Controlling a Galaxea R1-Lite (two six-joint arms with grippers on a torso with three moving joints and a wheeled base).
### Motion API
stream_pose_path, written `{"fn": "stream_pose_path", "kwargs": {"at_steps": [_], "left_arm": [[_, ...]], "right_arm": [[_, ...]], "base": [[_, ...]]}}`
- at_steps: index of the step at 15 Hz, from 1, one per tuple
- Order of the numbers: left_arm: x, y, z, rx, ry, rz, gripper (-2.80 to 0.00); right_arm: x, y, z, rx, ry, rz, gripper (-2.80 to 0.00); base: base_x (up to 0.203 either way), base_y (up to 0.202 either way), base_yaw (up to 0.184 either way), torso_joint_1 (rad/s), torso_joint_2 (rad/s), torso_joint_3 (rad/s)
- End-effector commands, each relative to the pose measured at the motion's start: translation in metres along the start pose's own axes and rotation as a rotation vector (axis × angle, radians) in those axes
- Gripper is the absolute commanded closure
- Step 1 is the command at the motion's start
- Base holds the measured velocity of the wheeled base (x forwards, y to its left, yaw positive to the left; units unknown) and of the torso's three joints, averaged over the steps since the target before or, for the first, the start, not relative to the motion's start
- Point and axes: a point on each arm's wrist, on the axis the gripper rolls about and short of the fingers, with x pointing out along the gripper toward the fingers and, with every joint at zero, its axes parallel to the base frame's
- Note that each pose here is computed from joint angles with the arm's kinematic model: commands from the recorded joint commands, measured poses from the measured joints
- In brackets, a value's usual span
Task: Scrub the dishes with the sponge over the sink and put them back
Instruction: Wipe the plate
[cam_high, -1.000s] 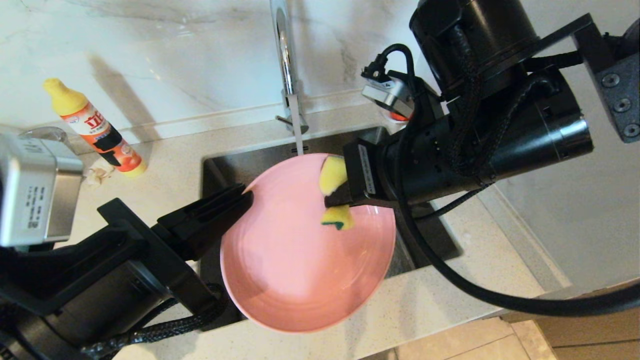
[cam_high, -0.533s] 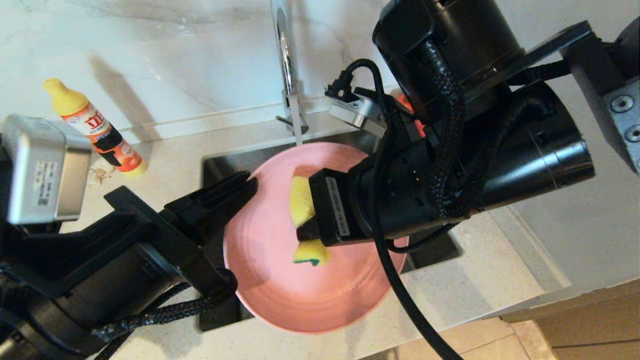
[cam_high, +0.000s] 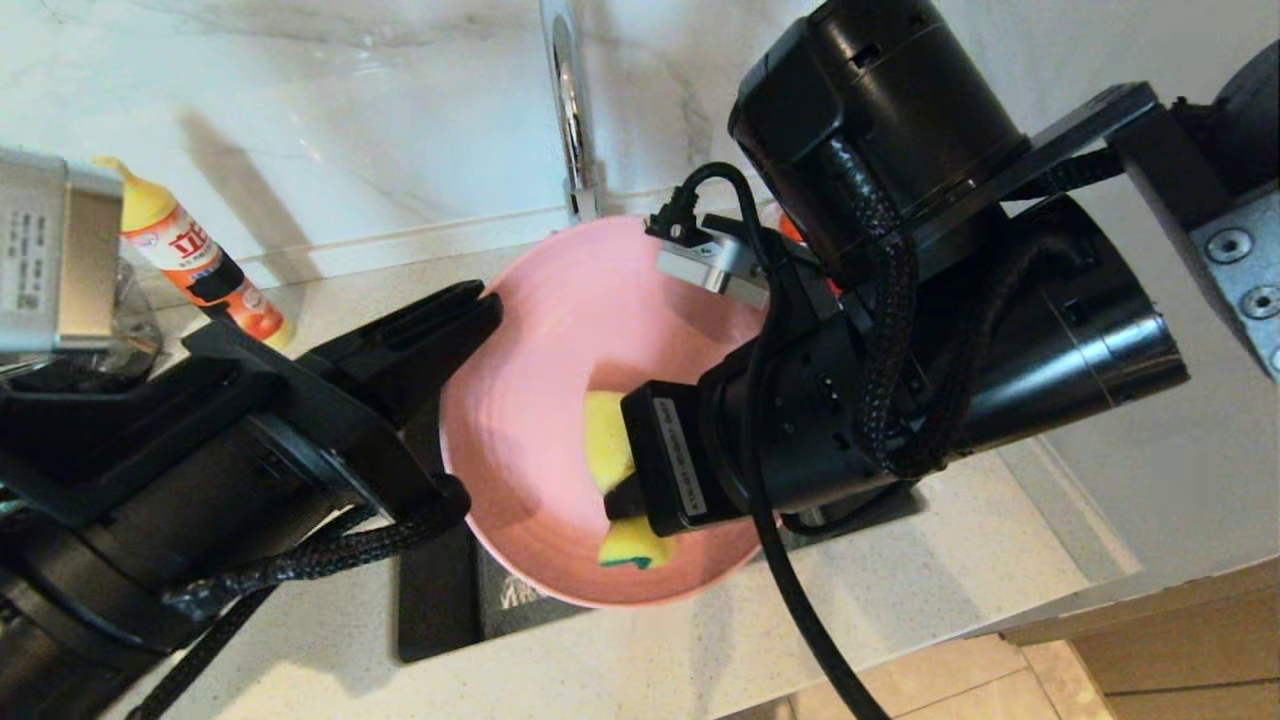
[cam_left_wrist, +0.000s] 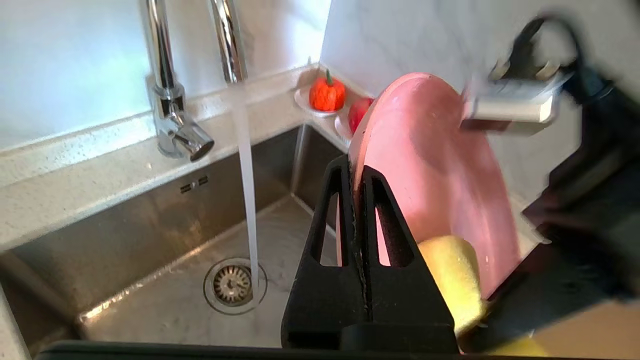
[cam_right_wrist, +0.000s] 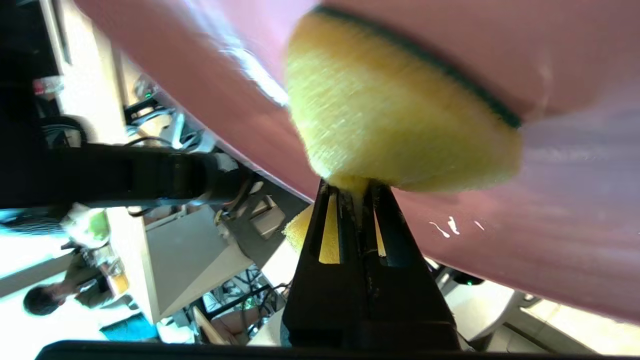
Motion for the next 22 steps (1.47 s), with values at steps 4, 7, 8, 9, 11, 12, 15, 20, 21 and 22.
{"fn": "stream_pose_path", "kwargs": {"at_steps": [4,7,8,9,11,12,15,20,21,22], "left_arm": [[-0.006,0.003,0.009,-0.007,-0.025,0.008,0.00],[-0.011,0.004,0.008,-0.005,-0.013,0.003,0.00],[-0.011,0.004,0.007,-0.003,-0.009,0.002,0.00],[-0.012,0.004,0.006,-0.003,-0.005,0.000,0.00],[-0.014,0.004,0.004,0.001,0.001,-0.002,0.00],[-0.014,0.004,0.002,0.002,0.009,-0.006,0.00],[-0.016,0.003,-0.006,0.008,0.037,-0.014,0.00],[-0.013,0.001,-0.013,0.011,0.064,-0.012,0.00],[-0.011,0.001,-0.015,0.004,0.072,-0.008,0.00],[-0.008,0.000,-0.016,-0.012,0.076,-0.006,0.00]], "right_arm": [[-0.003,-0.020,0.009,0.045,-0.025,-0.049,0.00],[-0.016,-0.033,0.021,0.070,-0.082,-0.072,0.00],[-0.019,-0.035,0.023,0.073,-0.097,-0.074,0.00],[-0.022,-0.037,0.026,0.075,-0.111,-0.074,0.00],[-0.028,-0.039,0.031,0.075,-0.147,-0.070,0.00],[-0.030,-0.039,0.031,0.073,-0.154,-0.064,0.00],[-0.035,-0.037,0.032,0.067,-0.174,-0.051,0.00],[-0.052,-0.026,0.026,0.031,-0.190,-0.016,0.00],[-0.054,-0.021,0.022,0.020,-0.179,-0.003,0.00],[-0.059,-0.016,0.017,0.010,-0.167,0.009,0.00]], "base": [[0.000,0.000,0.000,0.000,0.00,0.000],[0.000,0.000,0.000,0.000,0.00,0.000],[0.000,0.000,0.000,0.000,0.00,0.000],[0.000,0.000,0.000,0.000,0.00,0.000],[0.000,0.000,0.000,0.000,0.00,0.000],[0.000,0.000,0.000,0.000,0.00,0.000],[0.000,0.000,0.000,0.000,0.00,0.000],[0.000,0.000,0.000,0.000,0.00,0.000],[0.000,0.000,0.000,0.000,0.00,0.000],[0.000,0.000,0.000,0.000,0.00,0.000]]}}
